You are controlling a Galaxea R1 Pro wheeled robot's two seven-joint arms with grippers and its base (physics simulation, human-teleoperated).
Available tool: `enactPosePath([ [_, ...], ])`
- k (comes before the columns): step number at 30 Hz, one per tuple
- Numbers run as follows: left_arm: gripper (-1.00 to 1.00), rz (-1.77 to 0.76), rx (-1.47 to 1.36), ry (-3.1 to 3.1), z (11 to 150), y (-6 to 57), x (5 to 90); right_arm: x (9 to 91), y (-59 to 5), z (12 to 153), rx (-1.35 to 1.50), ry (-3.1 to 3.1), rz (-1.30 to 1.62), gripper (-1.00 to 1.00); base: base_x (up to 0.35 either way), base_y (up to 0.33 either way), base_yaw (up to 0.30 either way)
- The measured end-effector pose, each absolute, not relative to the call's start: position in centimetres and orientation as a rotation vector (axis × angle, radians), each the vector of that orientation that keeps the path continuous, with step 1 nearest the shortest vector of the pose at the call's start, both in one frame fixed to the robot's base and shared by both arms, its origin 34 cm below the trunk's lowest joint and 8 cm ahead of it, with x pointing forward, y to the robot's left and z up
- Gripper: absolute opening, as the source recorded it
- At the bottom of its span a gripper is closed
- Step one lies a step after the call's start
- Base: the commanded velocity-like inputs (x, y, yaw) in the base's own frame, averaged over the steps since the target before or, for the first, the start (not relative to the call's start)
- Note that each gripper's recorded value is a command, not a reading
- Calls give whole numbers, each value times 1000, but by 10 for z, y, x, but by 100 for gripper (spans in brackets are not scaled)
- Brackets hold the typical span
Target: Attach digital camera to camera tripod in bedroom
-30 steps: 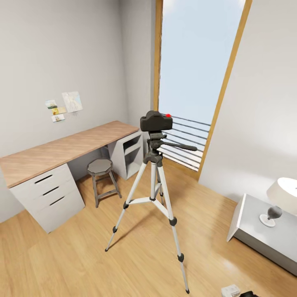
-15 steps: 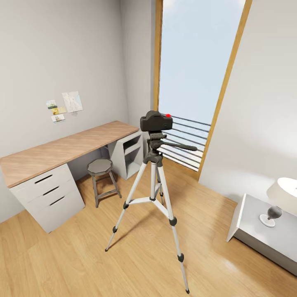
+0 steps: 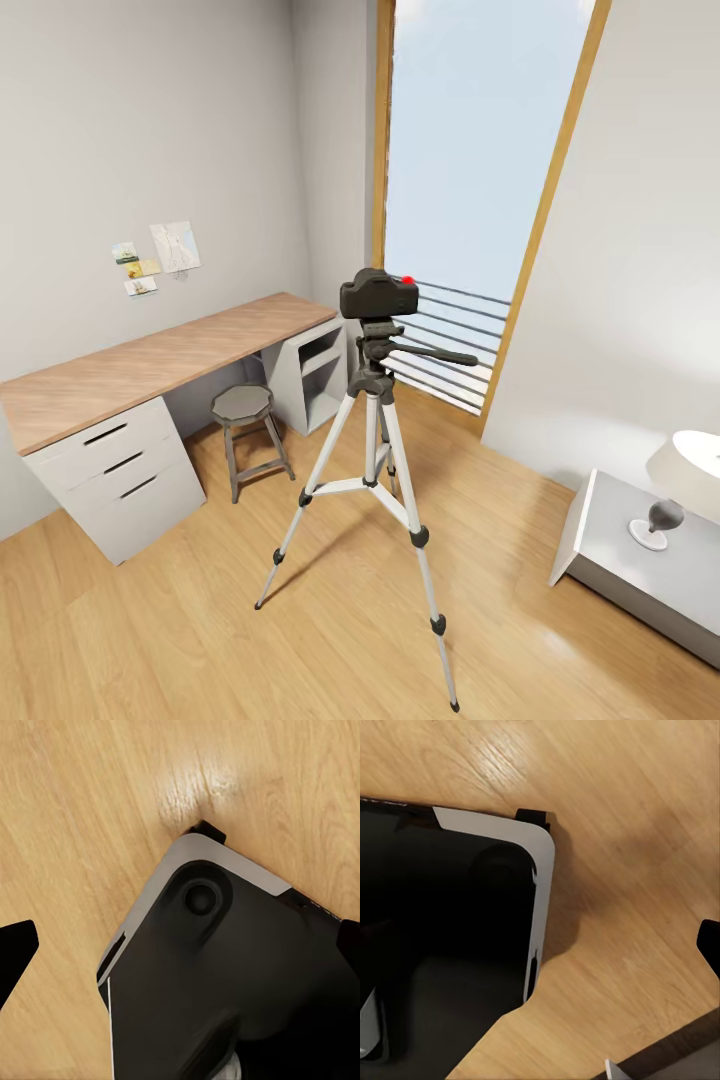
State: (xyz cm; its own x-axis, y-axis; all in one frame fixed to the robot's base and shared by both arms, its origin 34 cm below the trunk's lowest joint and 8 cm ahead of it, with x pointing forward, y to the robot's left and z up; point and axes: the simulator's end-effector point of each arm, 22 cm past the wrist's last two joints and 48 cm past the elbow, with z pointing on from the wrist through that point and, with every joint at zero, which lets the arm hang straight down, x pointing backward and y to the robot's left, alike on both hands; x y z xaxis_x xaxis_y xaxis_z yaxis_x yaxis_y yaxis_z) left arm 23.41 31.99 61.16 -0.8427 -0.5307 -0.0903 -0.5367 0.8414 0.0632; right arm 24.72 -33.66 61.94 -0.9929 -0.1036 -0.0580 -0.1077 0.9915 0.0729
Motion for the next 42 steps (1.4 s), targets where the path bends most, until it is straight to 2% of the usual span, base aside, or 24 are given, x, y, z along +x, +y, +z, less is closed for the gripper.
enactPosePath([
  [42, 100, 115, -847, 2921, 616, 319, 244, 259, -330, 623, -157, 3054, 117, 100, 0, 0, 0],
])
